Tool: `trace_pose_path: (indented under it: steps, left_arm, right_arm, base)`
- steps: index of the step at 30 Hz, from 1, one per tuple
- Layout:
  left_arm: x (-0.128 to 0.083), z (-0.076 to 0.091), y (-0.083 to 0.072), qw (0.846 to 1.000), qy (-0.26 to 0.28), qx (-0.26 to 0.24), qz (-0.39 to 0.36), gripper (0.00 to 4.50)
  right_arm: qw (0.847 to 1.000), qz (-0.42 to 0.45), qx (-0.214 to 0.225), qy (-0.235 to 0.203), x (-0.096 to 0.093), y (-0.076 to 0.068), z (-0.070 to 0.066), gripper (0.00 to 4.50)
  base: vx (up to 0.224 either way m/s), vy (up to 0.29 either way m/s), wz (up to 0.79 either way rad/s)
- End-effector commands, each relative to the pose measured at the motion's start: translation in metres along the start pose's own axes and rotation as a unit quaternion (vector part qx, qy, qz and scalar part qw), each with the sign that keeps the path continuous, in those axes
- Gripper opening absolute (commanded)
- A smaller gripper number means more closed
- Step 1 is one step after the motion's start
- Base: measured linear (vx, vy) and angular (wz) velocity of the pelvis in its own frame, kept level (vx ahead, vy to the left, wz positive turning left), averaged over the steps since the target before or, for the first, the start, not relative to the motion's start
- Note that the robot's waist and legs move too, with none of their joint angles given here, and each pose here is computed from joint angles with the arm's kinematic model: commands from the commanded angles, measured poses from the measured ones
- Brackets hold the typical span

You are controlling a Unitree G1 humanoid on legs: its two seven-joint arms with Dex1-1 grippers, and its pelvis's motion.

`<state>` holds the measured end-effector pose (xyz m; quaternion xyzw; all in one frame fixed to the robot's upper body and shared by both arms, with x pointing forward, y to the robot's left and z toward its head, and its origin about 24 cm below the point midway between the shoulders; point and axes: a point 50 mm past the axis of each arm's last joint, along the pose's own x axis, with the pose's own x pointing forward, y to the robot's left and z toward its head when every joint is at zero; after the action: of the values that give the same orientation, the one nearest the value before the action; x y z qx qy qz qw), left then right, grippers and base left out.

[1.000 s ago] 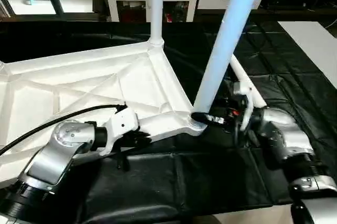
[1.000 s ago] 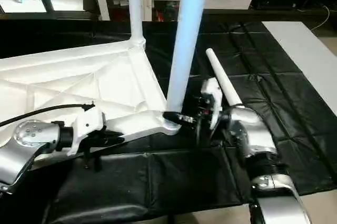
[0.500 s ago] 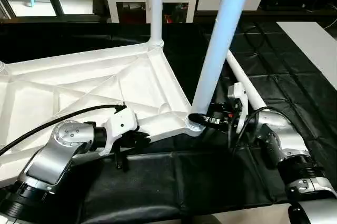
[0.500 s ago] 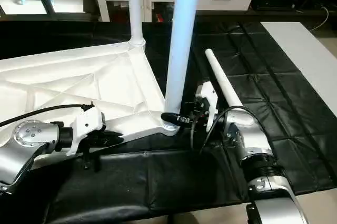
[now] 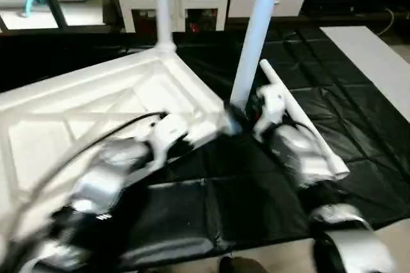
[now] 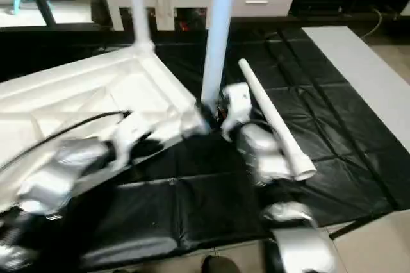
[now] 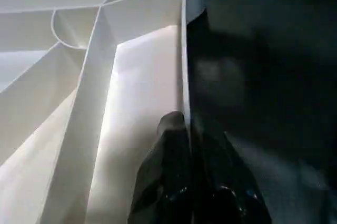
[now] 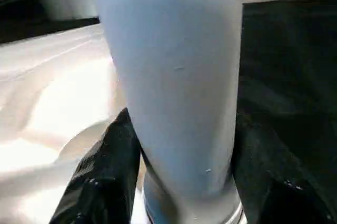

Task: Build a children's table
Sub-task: Rotate leg to tighten

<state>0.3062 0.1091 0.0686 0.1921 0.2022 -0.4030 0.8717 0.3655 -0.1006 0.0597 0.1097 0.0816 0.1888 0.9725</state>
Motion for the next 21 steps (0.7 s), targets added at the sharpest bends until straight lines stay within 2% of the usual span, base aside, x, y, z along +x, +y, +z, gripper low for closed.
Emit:
trace_pose_path:
  steps: [1, 3, 5, 8, 10, 11, 12, 13, 15, 17, 18, 21]
  left_arm:
    - [0.015, -0.001, -0.02, 0.999, 0.012, -0.007, -0.036, 0.0]
    - [0.02, 0.006, -0.026, 0.999, 0.004, -0.003, -0.045, 0.0]
    - [0.021, 0.01, -0.027, 0.999, -0.004, 0.0, -0.049, 0.0]
    - [0.016, 0.008, -0.022, 0.999, -0.013, 0.012, -0.049, 0.0]
    - [0.01, 0.003, -0.019, 0.998, -0.01, 0.015, -0.056, 0.0]
    - [0.003, -0.003, -0.016, 0.998, -0.005, 0.02, -0.067, 0.0]
    - [0.001, -0.004, -0.016, 0.997, -0.004, 0.023, -0.071, 0.0]
    - [-0.005, -0.009, -0.015, 0.996, 0.001, 0.032, -0.085, 0.0]
    - [-0.015, -0.017, -0.014, 0.993, 0.005, 0.044, -0.107, 0.0]
    - [-0.027, -0.025, -0.013, 0.99, 0.002, 0.049, -0.129, 0.0]
    - [-0.03, -0.026, -0.013, 0.99, 0.001, 0.05, -0.134, 0.0]
    - [-0.041, -0.032, -0.013, 0.986, 0.003, 0.049, -0.157, 0.0]
  right_arm:
    - [0.988, -0.086, 0.086, 0.094, -0.01, -0.009, -0.048, 2.02]
    - [0.988, -0.086, 0.091, 0.088, -0.007, 0.002, -0.05, 2.02]
    - [0.992, -0.051, 0.083, 0.082, -0.003, 0.012, -0.047, 2.02]
    - [0.995, 0.003, 0.076, 0.063, -0.001, 0.012, -0.038, 2.02]
    - [0.996, 0.047, 0.053, 0.053, -0.003, 0.008, -0.03, 2.02]
    - [0.992, 0.119, 0.027, 0.028, -0.007, 0.006, -0.018, 2.02]
    - [0.991, 0.129, 0.019, 0.026, -0.009, 0.004, -0.017, 2.02]
    - [0.985, 0.169, -0.011, 0.019, -0.014, -0.001, -0.01, 2.02]
    - [0.978, 0.209, -0.017, 0.013, -0.022, -0.01, -0.002, 2.58]
    - [0.962, 0.27, -0.024, 0.019, -0.036, -0.022, 0.006, 2.74]
    - [0.958, 0.284, -0.033, 0.024, -0.039, -0.024, 0.007, 2.95]
    - [0.939, 0.336, -0.058, 0.048, -0.051, -0.033, 0.008, 3.19]
  base:
    - [0.0, 0.0, 0.0]
    - [0.0, 0.0, 0.0]
    - [0.0, 0.0, 0.0]
    - [0.0, 0.0, 0.0]
    - [0.0, 0.0, 0.0]
    - [0.0, 0.0, 0.0]
    - [0.0, 0.0, 0.0]
    - [0.0, 0.0, 0.0]
    - [0.025, -0.01, 0.03]
    - [0.056, -0.028, 0.05]
    - [0.065, -0.027, 0.03]
    - [0.065, -0.019, 0.02]
